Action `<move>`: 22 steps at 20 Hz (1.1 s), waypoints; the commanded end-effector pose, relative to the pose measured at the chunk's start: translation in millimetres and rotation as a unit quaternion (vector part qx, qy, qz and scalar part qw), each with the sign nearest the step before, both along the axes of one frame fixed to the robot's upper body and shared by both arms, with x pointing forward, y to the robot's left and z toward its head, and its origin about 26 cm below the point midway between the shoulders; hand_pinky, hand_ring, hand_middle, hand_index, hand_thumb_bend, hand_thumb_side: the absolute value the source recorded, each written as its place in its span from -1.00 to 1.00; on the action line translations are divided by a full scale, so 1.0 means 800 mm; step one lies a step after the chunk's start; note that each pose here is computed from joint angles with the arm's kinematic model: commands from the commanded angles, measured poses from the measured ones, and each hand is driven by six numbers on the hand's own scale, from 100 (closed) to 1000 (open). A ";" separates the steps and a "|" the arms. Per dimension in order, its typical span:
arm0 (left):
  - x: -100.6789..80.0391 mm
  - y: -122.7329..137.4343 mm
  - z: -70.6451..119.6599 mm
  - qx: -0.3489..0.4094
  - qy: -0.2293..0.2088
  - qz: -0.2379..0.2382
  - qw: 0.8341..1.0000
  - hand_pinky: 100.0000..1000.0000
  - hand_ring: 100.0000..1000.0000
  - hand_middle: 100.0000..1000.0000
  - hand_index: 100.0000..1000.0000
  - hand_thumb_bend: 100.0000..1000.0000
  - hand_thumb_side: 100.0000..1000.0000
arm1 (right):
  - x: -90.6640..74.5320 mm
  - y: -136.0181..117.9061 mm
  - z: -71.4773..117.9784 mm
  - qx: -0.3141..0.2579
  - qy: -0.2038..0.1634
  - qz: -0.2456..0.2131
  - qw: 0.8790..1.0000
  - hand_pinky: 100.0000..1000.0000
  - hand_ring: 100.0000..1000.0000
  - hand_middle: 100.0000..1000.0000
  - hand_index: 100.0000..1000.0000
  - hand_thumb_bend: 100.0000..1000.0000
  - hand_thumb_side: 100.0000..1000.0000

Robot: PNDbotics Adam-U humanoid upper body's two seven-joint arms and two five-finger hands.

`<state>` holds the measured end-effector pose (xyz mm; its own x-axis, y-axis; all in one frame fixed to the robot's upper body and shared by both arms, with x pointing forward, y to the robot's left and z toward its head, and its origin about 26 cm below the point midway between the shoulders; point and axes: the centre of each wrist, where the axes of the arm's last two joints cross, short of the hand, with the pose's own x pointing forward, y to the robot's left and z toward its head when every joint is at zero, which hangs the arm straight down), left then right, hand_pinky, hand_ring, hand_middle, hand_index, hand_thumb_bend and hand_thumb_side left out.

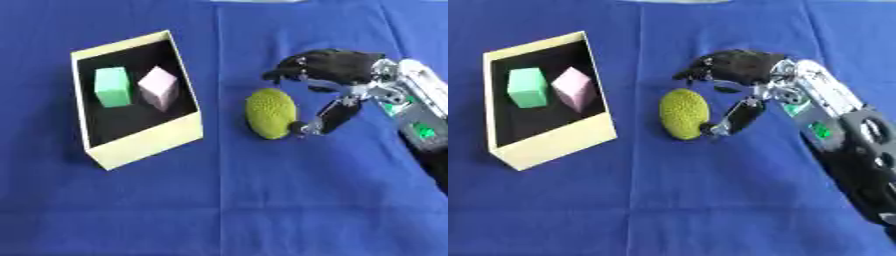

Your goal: Pick up objects on the table and place them in the box.

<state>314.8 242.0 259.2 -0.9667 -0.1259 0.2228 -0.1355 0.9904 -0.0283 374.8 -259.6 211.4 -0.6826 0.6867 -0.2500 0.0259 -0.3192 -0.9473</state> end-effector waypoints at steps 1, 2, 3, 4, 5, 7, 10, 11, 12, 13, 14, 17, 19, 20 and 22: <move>-0.004 -0.001 0.009 0.004 -0.014 -0.006 1.000 0.35 0.62 0.46 0.60 -0.77 0.19 | 0.010 -0.002 -0.002 -0.010 0.001 -0.005 1.000 0.73 0.81 0.42 0.94 -0.41 -0.51; -0.004 -0.002 0.009 0.004 -0.014 -0.006 1.000 0.35 0.62 0.46 0.60 -0.78 0.19 | 0.012 -0.002 -0.004 -0.006 0.006 -0.005 1.000 0.72 0.79 0.35 0.90 -0.45 -0.52; -0.004 -0.002 0.009 0.004 -0.013 -0.007 1.000 0.35 0.62 0.46 0.60 -0.78 0.19 | 0.014 -0.003 -0.005 -0.001 0.010 -0.005 1.000 0.72 0.79 0.34 0.88 -0.45 -0.52; -0.004 -0.002 0.009 0.005 -0.013 -0.007 1.000 0.35 0.62 0.46 0.60 -0.78 0.19 | 0.015 -0.002 -0.006 0.006 0.012 -0.003 1.000 0.71 0.76 0.21 0.74 -0.49 -0.57; -0.004 -0.002 0.009 0.004 -0.013 -0.007 1.000 0.35 0.62 0.46 0.60 -0.78 0.19 | 0.014 -0.002 -0.005 0.015 0.011 0.000 1.000 0.70 0.75 0.17 0.70 -0.51 -0.58; -0.004 -0.001 0.009 0.004 -0.013 -0.007 1.000 0.35 0.62 0.46 0.60 -0.77 0.19 | 0.011 0.000 -0.003 0.029 0.009 0.007 1.000 0.70 0.74 0.12 0.67 -0.53 -0.61; -0.004 -0.002 0.009 0.006 -0.013 -0.007 1.000 0.35 0.62 0.46 0.60 -0.78 0.19 | 0.005 0.002 0.003 0.047 0.006 0.016 0.999 0.68 0.68 -0.05 0.53 -0.69 -0.70; -0.004 -0.002 0.009 0.005 -0.013 -0.007 1.000 0.35 0.62 0.46 0.60 -0.78 0.19 | 0.002 0.003 0.005 0.056 0.003 0.017 0.998 0.68 0.66 -0.07 0.51 -0.73 -0.75; -0.004 -0.001 0.009 0.005 -0.013 -0.007 1.000 0.35 0.62 0.46 0.60 -0.78 0.19 | 0.000 0.003 0.008 0.065 -0.001 0.016 0.998 0.67 0.64 -0.11 0.47 -0.81 -0.88; -0.004 -0.001 0.009 0.005 -0.013 -0.007 1.000 0.35 0.63 0.46 0.60 -0.78 0.19 | -0.002 0.003 0.010 0.076 -0.004 0.015 0.997 0.66 0.63 -0.12 0.45 -0.86 -0.92; -0.004 -0.001 0.009 0.005 -0.012 -0.007 1.000 0.35 0.63 0.46 0.60 -0.78 0.19 | -0.005 0.003 0.012 0.086 -0.007 0.013 0.996 0.66 0.61 -0.17 0.40 -0.96 -1.00; -0.004 -0.001 0.009 0.006 -0.012 -0.006 1.000 0.35 0.63 0.46 0.60 -0.78 0.19 | -0.011 0.003 0.023 0.124 -0.017 0.006 0.992 0.62 0.52 -0.28 0.28 -1.00 -1.00; -0.004 -0.001 0.008 0.006 -0.011 -0.006 1.000 0.35 0.63 0.46 0.60 -0.78 0.19 | -0.017 0.004 0.036 0.150 -0.026 0.007 0.988 0.60 0.45 -0.37 0.18 -1.00 -1.00; -0.004 -0.001 0.008 0.006 -0.011 -0.006 1.000 0.35 0.63 0.47 0.60 -0.78 0.19 | -0.019 0.004 0.044 0.165 -0.028 0.009 0.986 0.60 0.40 -0.41 0.13 -1.00 -1.00; -0.004 0.000 0.008 0.005 -0.010 -0.006 1.000 0.35 0.63 0.47 0.60 -0.78 0.19 | -0.025 0.005 0.058 0.192 -0.028 0.014 0.981 0.55 0.25 -0.49 0.01 -1.00 -1.00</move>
<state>314.8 241.8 259.1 -0.9664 -0.1222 0.2261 -0.1306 0.9912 -0.0224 361.5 -251.4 238.2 -0.6954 0.7186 0.0001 0.0414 0.0401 -0.9983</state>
